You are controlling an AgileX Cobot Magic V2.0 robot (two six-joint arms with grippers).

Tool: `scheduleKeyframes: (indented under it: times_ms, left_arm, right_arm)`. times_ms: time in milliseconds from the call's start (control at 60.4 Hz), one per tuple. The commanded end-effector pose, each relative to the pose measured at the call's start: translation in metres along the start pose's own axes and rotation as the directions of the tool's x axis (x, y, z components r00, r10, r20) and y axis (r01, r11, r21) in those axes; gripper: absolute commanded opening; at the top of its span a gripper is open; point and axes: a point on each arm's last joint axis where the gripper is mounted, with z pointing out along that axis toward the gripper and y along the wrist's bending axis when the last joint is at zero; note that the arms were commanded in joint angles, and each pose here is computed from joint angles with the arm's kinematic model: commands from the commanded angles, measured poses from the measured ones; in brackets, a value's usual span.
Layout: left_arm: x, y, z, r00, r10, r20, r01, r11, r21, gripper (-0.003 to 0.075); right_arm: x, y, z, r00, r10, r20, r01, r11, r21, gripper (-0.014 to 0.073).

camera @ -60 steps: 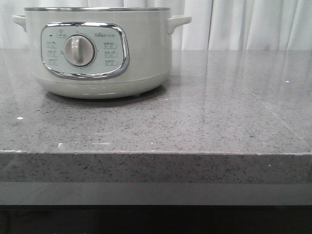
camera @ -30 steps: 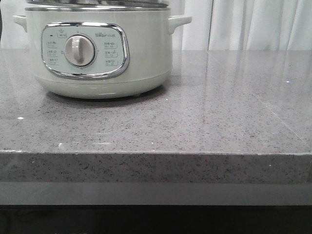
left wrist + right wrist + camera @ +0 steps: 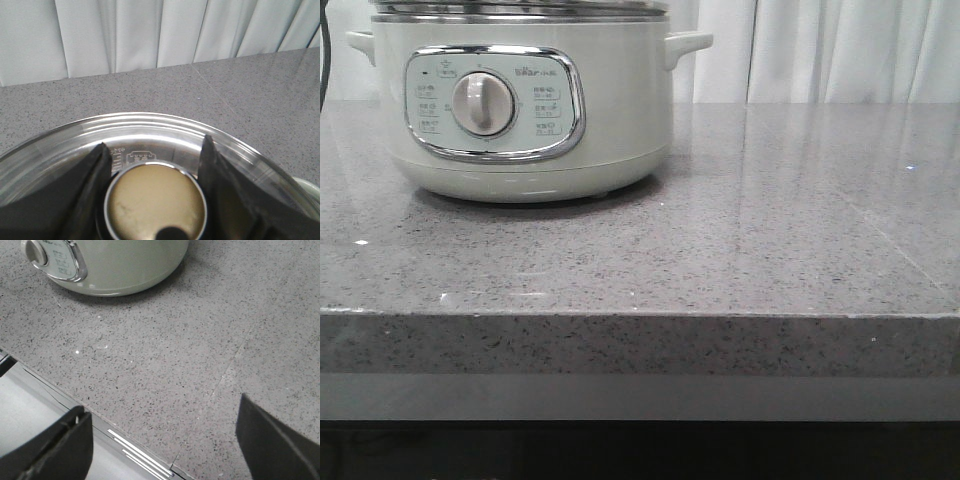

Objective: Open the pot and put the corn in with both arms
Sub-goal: 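Lower the glass lid back onto the pot with the left gripper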

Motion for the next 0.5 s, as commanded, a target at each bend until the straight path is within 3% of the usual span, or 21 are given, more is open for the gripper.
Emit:
scheduleKeyframes:
  times_ms: [0,166,232,480]
  left_arm:
    - [-0.039,-0.002,-0.022,0.982,-0.010,0.191,0.009,1.000,0.010,0.0254]
    - [-0.037,-0.002,-0.022,0.985,-0.010,0.174,0.009,1.000,0.010,0.0445]
    - [-0.037,-0.002,-0.022,0.986,-0.010,0.167,0.009,1.000,0.009,0.0486]
    - [-0.049,-0.003,-0.045,0.985,-0.007,0.170,0.005,1.000,0.010,0.0491]
  right_arm:
    - [-0.013,-0.001,-0.007,0.995,0.005,0.102,-0.006,1.000,0.009,0.0601]
    - [-0.013,-0.001,-0.007,0.995,0.005,0.102,-0.006,1.000,0.009,0.0601]
    - [-0.013,-0.001,-0.007,0.995,0.005,0.102,-0.006,1.000,0.009,0.0601]
    - [-0.013,-0.001,-0.007,0.995,0.005,0.102,-0.006,1.000,0.009,0.0601]
